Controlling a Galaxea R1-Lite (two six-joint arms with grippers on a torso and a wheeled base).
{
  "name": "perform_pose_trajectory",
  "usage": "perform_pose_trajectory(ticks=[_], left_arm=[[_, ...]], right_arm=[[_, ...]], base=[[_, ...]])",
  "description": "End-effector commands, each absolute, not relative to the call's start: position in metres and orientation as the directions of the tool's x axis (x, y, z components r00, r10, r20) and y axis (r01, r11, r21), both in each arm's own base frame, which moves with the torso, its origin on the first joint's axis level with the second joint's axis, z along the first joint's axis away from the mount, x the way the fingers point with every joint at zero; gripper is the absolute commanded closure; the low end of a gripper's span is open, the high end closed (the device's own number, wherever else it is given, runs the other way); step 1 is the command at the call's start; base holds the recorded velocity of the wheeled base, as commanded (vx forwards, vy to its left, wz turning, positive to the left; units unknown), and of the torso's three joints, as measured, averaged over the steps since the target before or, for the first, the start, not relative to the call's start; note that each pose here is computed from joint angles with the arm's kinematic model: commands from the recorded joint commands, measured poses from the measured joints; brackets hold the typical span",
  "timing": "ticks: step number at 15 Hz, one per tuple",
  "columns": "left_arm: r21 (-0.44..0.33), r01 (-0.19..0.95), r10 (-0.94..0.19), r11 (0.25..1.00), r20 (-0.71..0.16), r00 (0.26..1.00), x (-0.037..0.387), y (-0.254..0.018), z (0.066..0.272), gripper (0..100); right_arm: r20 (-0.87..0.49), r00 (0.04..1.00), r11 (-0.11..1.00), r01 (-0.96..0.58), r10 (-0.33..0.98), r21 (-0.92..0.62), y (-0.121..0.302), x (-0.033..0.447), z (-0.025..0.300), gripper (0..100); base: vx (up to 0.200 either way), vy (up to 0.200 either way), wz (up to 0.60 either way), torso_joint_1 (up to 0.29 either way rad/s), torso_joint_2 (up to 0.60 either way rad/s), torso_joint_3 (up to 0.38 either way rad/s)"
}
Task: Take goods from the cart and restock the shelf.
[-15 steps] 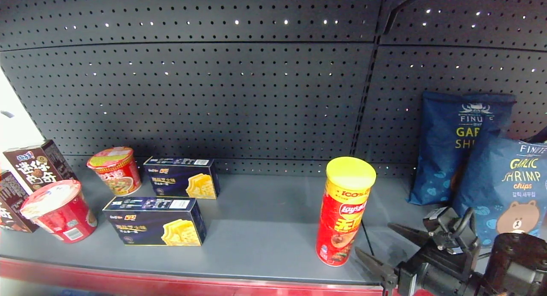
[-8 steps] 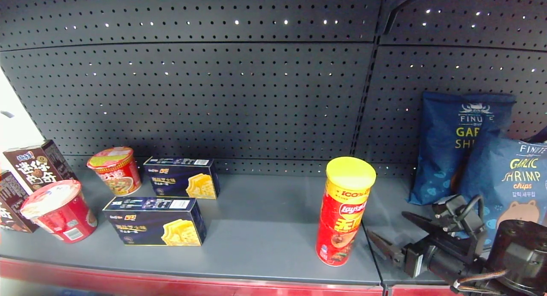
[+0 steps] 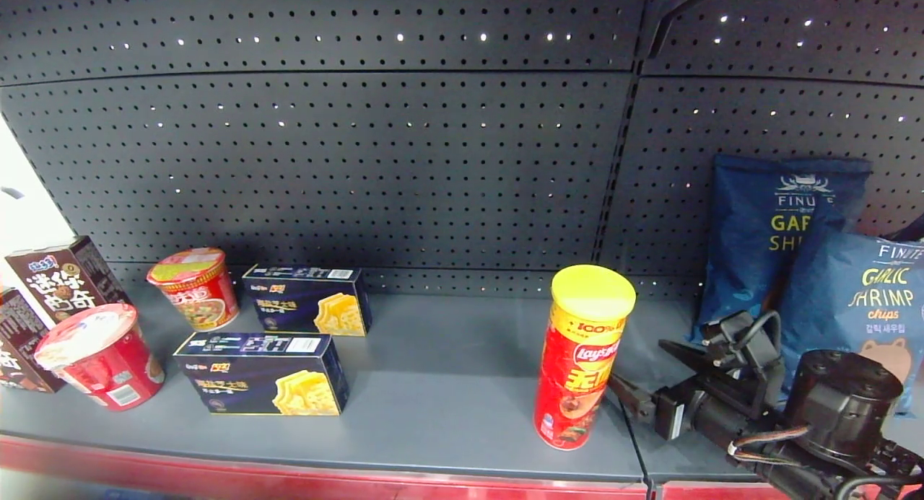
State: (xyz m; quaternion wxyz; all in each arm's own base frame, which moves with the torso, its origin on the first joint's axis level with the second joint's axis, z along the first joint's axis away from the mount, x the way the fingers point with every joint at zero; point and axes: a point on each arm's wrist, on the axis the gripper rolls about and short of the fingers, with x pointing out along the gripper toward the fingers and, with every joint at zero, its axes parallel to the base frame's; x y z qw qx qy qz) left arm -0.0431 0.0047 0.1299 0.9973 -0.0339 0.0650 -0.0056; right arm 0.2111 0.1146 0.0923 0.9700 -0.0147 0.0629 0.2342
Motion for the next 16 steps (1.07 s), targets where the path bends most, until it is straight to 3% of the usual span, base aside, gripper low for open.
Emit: perform_pose_trajectory(ticks=[1,11,13,16], left_arm=[[-0.070,0.006,-0.015,0.998,-0.130,0.991,-0.043,0.005,0.130,100],[-0.068,0.006,-0.015,0.998,-0.124,0.992,-0.043,0.005,0.131,100],[-0.065,0.019,-0.026,0.998,-0.099,0.995,-0.046,0.005,0.137,100],[-0.039,0.104,-0.107,0.994,-0.072,0.992,-0.044,0.004,0.172,100]], right_arm=[[-0.144,0.868,0.877,-0.480,0.476,0.001,0.121,0.210,0.088,0],[-0.103,0.862,0.867,-0.499,0.497,0.006,0.124,0.201,0.098,0],[-0.043,0.869,0.870,-0.493,0.492,0.009,0.120,0.195,0.113,0],[0.018,0.877,0.876,-0.480,0.481,-0.042,0.112,0.186,0.134,0]], base=[[0.000,0.000,0.00,0.000,0.00,0.000],[0.000,0.000,0.00,0.000,0.00,0.000],[0.000,0.000,0.00,0.000,0.00,0.000],[0.000,0.000,0.00,0.000,0.00,0.000]])
